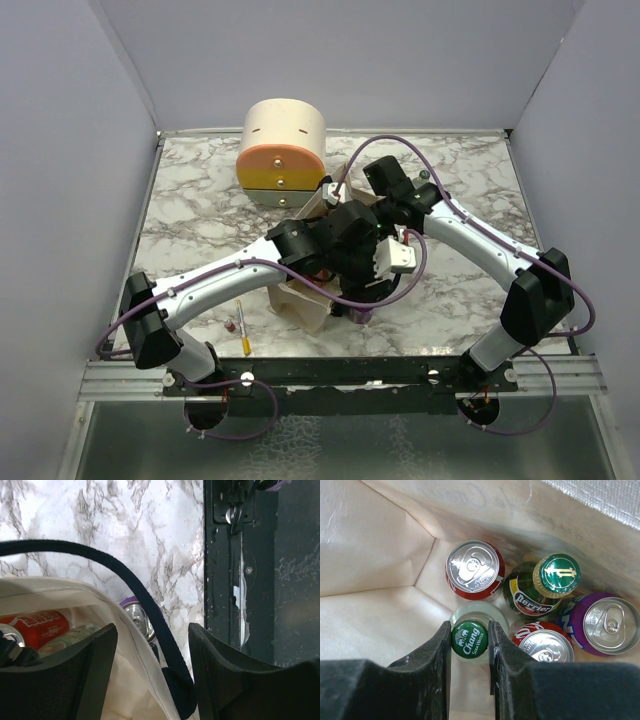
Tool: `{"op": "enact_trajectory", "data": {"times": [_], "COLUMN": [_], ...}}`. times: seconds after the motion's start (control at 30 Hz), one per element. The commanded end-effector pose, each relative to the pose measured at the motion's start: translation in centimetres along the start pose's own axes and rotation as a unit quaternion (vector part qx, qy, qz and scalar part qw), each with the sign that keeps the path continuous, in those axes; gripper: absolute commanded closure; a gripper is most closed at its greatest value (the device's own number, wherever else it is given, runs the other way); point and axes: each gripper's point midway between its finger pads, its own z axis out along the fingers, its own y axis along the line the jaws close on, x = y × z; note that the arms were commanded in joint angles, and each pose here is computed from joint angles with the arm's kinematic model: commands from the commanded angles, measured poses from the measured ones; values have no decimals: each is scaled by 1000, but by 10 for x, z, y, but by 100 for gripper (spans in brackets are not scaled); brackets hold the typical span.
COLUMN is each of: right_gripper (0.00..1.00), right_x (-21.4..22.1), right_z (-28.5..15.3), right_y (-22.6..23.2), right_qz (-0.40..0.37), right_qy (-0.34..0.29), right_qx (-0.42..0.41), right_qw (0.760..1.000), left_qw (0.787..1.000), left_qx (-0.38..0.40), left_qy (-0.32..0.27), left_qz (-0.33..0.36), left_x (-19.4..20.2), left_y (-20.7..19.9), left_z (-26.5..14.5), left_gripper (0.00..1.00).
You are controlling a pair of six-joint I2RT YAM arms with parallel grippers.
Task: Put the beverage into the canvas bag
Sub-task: Place the drink in the canvas bag.
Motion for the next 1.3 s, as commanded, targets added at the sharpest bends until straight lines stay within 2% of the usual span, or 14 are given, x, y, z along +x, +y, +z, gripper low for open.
{"op": "enact_trajectory", "data": {"times": [0.0, 0.13, 0.37, 0.43, 1.0, 1.27], "right_gripper": [99, 99, 99, 99, 99, 99], "right_x": [-17, -14, -4, -2, 21, 30], "right_z": [-7, -6, -7, -7, -7, -7], "right_y": [14, 16, 21, 22, 23, 18], "right_qz": [18, 11, -28, -34, -57, -62], "right_qy": [-26, -26, -11, -7, 44, 72], "right_qx": [-22, -27, -41, -46, -48, -40], "right_qw": [999, 999, 999, 998, 996, 995], "left_qw": [1000, 1000, 999, 998, 985, 982], "left_qx": [-21, -23, 11, 29, 75, 81], "left_qy": [6, 9, -21, -35, -110, -129], "left_qz": [3, 8, 35, 41, 109, 115], "left_x": [7, 10, -10, -18, -64, -73], "left_y": [8, 9, -1, -7, -30, -33], "left_z": [8, 11, 7, 3, -30, -43], "left_gripper": [41, 52, 93, 100, 100, 100]}}
